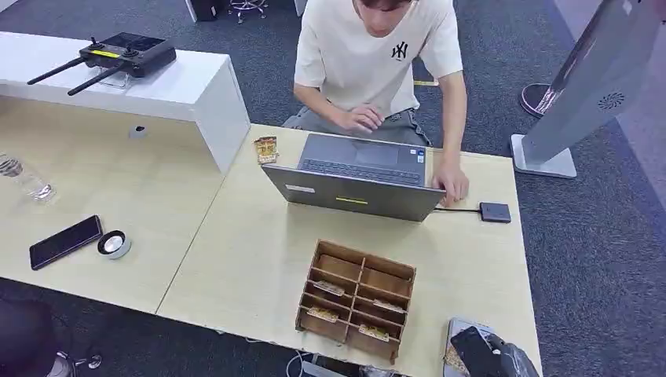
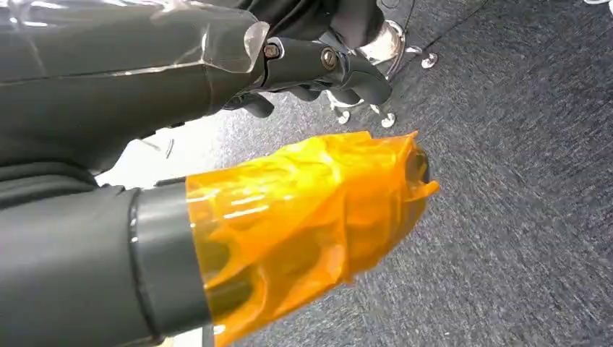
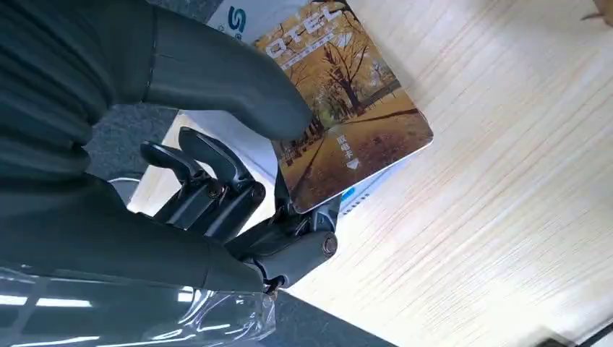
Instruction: Pass the card to the sensor for recognition and then transmit it.
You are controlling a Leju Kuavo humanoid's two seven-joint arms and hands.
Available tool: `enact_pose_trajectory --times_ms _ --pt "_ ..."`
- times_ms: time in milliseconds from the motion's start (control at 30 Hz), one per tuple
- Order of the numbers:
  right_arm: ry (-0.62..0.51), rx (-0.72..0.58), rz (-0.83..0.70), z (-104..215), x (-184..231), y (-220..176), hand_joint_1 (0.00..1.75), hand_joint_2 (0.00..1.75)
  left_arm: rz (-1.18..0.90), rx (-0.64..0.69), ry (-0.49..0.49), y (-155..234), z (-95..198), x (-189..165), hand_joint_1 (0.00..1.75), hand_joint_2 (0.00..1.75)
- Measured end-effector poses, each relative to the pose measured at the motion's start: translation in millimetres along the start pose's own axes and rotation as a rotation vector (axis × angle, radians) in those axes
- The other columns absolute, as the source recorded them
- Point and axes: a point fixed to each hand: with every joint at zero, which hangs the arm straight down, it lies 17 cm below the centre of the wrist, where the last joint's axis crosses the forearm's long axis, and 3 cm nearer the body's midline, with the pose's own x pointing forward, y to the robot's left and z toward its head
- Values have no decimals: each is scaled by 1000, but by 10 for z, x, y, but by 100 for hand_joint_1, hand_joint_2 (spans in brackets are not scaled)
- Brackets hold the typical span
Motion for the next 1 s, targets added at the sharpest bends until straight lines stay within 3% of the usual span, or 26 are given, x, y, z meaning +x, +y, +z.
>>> enact_pose_trajectory --times_ms 1000 --pt "13 -3 33 -24 5 4 175 175 3 7 7 32 -11 3 0 0"
